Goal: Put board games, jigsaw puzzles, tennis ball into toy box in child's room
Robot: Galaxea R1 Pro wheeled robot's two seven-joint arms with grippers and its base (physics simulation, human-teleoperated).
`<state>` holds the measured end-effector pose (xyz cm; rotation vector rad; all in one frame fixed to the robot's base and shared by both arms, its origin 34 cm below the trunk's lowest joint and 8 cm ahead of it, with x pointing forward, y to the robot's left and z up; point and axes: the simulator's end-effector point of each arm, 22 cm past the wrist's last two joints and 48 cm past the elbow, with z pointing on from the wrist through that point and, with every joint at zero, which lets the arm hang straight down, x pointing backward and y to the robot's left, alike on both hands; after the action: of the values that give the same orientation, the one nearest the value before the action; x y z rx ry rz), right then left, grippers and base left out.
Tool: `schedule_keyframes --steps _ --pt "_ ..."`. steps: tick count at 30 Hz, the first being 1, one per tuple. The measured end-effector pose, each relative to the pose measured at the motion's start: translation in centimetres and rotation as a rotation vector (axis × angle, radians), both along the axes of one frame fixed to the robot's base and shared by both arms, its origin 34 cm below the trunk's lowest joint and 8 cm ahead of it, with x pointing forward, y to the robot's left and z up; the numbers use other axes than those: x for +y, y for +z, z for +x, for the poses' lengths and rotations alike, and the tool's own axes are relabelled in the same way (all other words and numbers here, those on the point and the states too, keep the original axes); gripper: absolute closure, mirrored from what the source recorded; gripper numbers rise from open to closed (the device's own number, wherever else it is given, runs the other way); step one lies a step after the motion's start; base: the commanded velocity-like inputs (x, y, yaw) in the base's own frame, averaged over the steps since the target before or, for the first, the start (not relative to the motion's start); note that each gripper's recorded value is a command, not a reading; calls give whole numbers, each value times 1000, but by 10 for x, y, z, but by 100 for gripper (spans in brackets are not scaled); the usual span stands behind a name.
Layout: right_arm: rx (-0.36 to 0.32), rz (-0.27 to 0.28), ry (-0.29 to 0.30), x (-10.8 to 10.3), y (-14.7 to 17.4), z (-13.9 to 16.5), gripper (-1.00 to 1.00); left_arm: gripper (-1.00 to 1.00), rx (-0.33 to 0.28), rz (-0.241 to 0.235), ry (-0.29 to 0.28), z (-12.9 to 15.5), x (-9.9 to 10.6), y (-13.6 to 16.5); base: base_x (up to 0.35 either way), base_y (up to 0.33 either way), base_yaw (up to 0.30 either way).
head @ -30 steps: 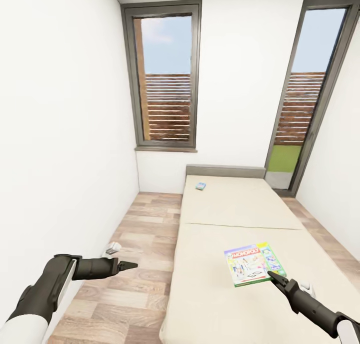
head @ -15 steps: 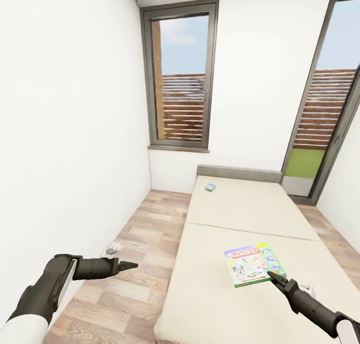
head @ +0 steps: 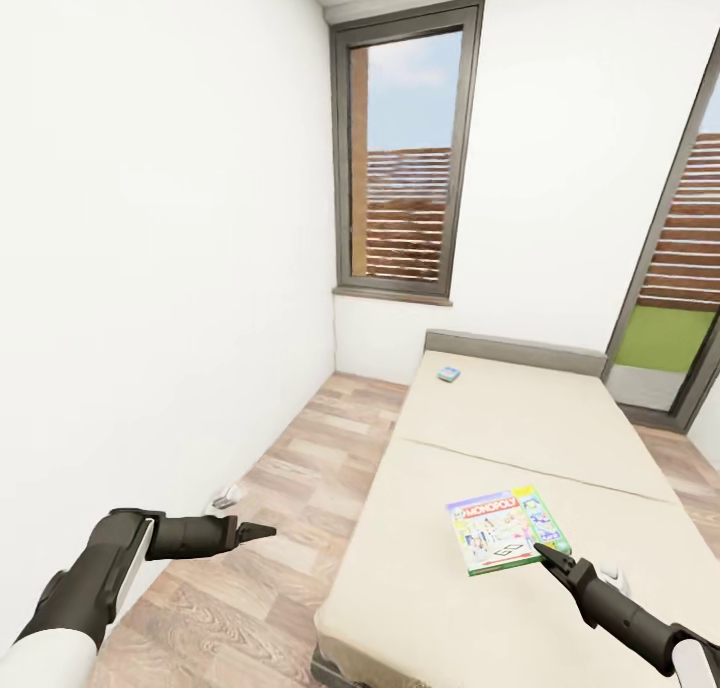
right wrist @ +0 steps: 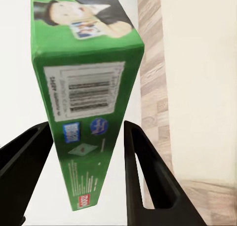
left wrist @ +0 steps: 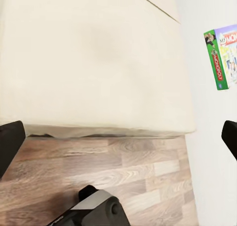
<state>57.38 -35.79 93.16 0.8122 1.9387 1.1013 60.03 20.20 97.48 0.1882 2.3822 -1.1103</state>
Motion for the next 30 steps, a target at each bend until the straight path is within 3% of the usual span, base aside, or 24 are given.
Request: schedule_keyframes --steps 30 --pt "3 -3 4 4 -2 0 100 -100 5 7 -1 -1 -2 -2 -208 -250 283"
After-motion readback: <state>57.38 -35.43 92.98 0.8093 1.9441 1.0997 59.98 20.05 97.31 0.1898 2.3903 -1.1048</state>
